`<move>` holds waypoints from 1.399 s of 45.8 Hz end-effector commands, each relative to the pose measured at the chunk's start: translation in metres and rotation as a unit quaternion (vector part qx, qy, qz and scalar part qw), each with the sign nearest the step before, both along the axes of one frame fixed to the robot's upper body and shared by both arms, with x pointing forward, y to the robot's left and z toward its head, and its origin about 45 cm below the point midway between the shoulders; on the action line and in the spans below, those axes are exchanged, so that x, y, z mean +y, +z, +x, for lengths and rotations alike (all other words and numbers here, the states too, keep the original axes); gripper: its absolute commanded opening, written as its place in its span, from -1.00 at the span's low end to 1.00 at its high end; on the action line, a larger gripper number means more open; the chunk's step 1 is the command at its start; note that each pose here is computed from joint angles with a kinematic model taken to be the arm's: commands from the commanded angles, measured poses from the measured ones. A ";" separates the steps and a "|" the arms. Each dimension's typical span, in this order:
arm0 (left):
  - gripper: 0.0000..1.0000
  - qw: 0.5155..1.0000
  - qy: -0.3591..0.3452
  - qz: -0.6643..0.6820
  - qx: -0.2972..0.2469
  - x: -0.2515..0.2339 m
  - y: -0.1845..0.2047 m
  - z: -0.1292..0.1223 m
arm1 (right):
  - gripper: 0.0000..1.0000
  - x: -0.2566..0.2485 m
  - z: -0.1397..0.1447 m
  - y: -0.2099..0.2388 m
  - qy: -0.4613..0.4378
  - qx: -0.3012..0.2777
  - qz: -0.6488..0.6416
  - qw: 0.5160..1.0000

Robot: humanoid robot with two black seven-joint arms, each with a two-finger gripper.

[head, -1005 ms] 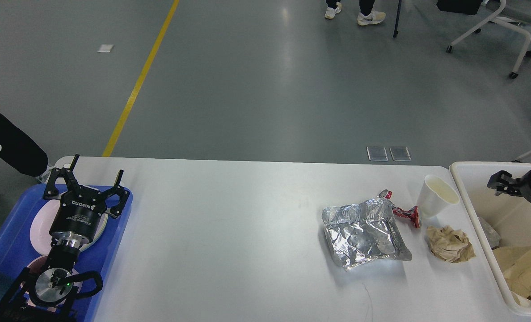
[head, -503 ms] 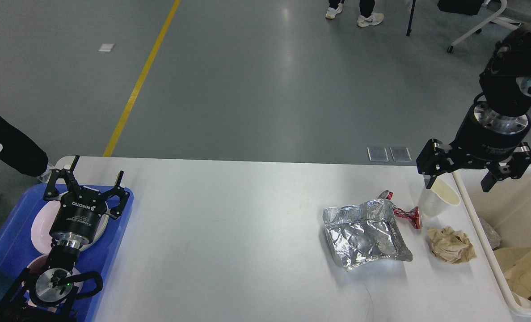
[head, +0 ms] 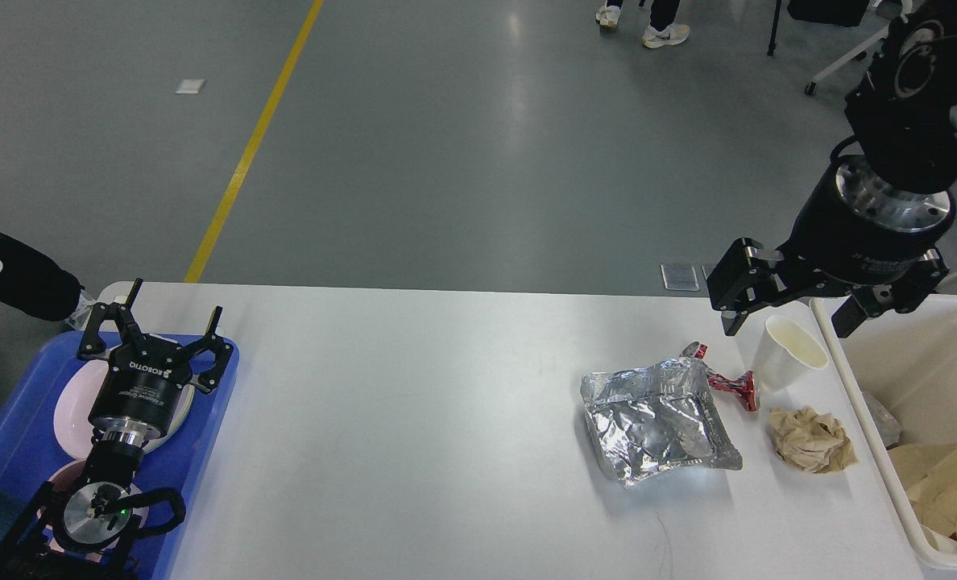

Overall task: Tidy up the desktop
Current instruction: 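Raise the right gripper out of the bin, then lower the right gripper toward the tissue beside the bin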

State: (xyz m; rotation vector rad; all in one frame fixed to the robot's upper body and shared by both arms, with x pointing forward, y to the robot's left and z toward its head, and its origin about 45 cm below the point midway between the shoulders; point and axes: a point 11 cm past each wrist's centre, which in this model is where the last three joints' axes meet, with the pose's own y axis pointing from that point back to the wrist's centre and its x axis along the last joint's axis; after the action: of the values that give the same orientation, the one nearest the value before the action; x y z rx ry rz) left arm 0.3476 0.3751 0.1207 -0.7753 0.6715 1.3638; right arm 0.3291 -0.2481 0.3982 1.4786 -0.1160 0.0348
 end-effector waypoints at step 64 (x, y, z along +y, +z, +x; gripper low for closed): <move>0.93 1.000 0.000 0.000 0.000 0.000 0.000 0.000 | 1.00 -0.198 0.084 -0.229 -0.242 -0.179 -0.039 0.953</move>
State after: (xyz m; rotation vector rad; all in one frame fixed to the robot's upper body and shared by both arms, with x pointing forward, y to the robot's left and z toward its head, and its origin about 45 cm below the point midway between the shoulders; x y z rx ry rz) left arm 0.3471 0.3748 0.1203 -0.7746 0.6722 1.3634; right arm 0.4232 -0.4308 0.1942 1.3711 -0.6955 -0.1049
